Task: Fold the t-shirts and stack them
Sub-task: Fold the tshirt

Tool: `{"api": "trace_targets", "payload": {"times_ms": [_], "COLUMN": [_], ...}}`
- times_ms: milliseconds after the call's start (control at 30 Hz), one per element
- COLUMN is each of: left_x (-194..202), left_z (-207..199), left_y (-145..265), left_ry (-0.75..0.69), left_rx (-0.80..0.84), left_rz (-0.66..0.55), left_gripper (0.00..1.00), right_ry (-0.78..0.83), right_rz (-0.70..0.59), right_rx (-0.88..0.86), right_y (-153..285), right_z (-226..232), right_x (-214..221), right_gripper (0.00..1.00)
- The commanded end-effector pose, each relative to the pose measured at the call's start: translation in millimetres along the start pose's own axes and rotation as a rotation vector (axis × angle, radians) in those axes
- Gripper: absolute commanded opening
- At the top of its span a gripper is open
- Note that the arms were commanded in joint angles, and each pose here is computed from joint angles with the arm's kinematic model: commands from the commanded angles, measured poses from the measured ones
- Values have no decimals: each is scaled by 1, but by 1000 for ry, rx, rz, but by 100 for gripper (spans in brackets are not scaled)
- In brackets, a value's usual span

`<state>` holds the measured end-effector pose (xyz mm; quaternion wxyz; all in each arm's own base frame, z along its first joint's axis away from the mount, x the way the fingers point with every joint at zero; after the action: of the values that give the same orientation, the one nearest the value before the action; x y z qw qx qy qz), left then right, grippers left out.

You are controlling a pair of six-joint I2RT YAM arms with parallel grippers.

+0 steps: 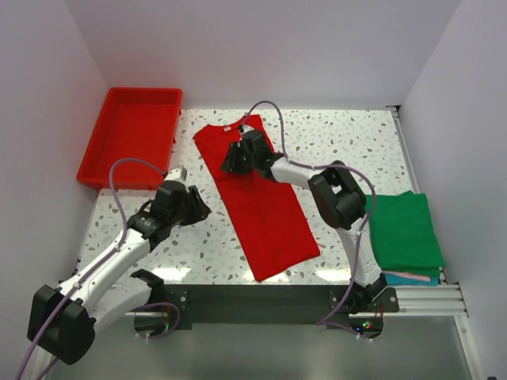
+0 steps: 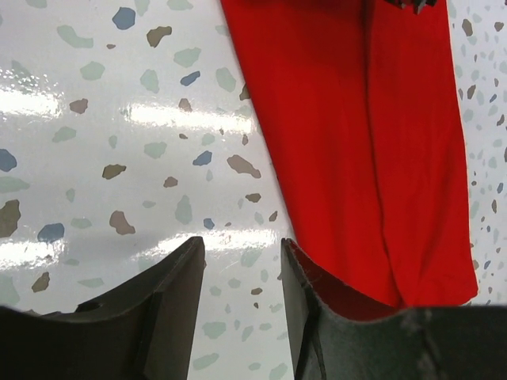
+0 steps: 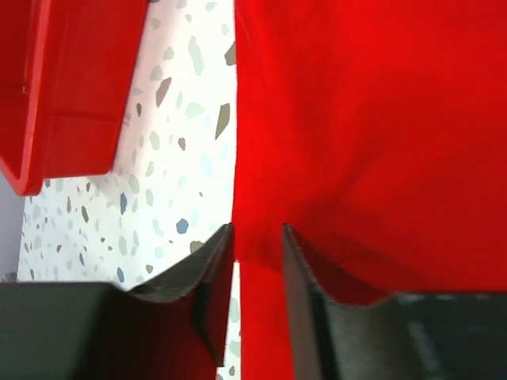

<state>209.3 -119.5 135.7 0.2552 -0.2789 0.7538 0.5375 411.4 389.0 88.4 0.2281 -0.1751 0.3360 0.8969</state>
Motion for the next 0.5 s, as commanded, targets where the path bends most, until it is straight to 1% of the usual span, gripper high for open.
{"api": "trace_targets", "payload": {"times_ms": [0,33,100,133,167,200,233,267,300,333,400,433,467], "left_x": [-6,-5,0,4,3,13,17,17,26,29,39,46,49], "left_z": [-8,-8,-8,-10,-12,-12,-14,-17,-20,-23,-35,-40,-43], "left_y": [-6,-8,-13,-15,-18,-21,-23,-25,-27,-28,-31,-33,-35], "left_ry": [48,57,88,98,121,130,145,150,144,143,127,125,120], "left_rx": [37,40,51,69,85,104,113,131,137,147,172,177,162], "left_rz": [-45,-43,-40,-30,-40,-14,-3,-15,1,6,22,53,53], "left_gripper": [50,52,52,52,52,52,52,52,52,52,53,53,53], "right_ry": [65,68,69,63,78,81,76,77,78,84,102,112,116], "right_rz": [-93,-108,-131,-109,-146,-153,-114,-148,-120,-110,-101,-89,-53], "right_rx": [-84,-94,-41,33,68,112,195,250,319,339,401,451,513], "right_y": [30,43,56,65,83,93,105,127,140,152,184,196,206], "right_z": [42,50,48,40,43,39,28,25,14,11,-1,-11,-32], "right_x": [-27,-33,-36,-32,-40,-42,-33,-36,-27,-22,-3,7,29], "right_gripper": [37,41,45,47,53,53,53,53,53,53,52,52,52]}}
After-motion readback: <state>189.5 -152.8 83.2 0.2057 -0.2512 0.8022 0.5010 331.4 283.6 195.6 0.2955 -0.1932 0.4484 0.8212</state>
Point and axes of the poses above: each gripper's point midway between its finger pads, its own y axis back along the fingers, its own z axis along the line the jaws close on, x = y × z, the point moved 5 cm from there along y, back along the fingers, and after that the axes turned 12 degrees about -y, right-handed, at the moved point
